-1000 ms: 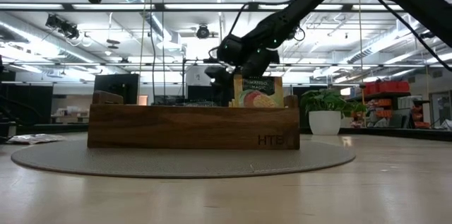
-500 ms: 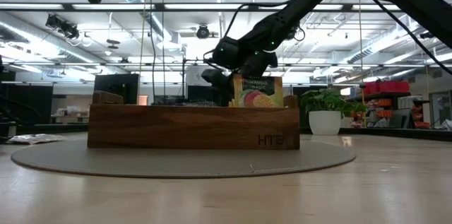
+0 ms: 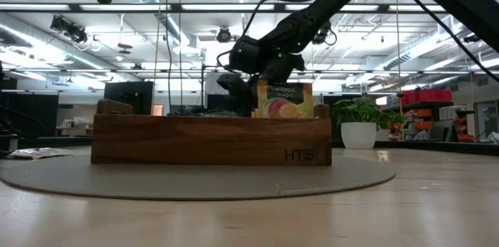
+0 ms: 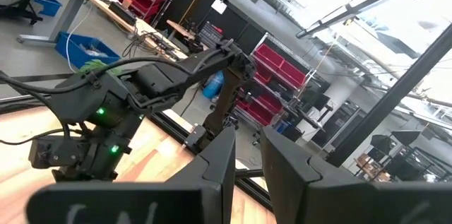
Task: Pick & Place Tea
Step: Put the violet tea bag into the middle section of the wooden organizer
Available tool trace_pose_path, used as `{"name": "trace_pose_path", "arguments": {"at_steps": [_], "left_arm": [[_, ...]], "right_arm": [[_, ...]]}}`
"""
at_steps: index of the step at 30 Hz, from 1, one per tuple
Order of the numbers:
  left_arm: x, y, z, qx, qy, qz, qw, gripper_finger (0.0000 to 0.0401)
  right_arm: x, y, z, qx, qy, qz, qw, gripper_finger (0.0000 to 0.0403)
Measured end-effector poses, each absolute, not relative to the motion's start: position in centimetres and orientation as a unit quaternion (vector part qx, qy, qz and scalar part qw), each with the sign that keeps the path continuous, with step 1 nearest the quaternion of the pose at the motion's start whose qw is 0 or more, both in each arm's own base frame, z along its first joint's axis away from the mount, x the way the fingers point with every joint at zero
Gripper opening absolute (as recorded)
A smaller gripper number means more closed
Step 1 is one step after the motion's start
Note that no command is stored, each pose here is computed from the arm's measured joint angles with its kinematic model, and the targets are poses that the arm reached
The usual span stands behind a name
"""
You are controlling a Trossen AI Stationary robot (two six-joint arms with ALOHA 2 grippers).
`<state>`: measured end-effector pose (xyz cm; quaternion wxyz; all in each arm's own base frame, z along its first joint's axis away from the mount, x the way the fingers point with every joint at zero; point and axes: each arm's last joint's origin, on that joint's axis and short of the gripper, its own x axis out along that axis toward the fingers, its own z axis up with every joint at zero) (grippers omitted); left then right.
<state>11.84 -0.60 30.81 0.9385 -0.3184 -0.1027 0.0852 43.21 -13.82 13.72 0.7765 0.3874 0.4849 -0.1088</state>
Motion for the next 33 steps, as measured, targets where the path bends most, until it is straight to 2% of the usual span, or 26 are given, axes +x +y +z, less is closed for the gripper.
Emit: {"name": "trace_pose_path", "arguments": {"at_steps": [8, 17, 23, 33], "left_arm": [[11.8, -0.6, 30.8, -0.319, -0.103, 0.085, 0.938, 0.0071], [11.8, -0.6, 30.8, -0.319, -0.103, 0.085, 0.938, 0.0071], [11.8, -0.6, 30.8, -0.321, -0.103, 0.085, 0.938, 0.0071], [11.9, -0.6, 30.7, -0.328, -0.098, 0.086, 0.936, 0.0071]], "right_arm": [[43.4, -13.5, 13.1, 0.374, 0.49, -0.111, 0.78, 0.0105], [43.6, -12.8, 13.0, 0.354, 0.497, -0.088, 0.787, 0.0007], [43.6, -12.8, 13.1, 0.352, 0.497, -0.088, 0.789, 0.0005], [44.3, -12.8, 16.0, 0.338, 0.434, -0.046, 0.834, 0.0072]]}}
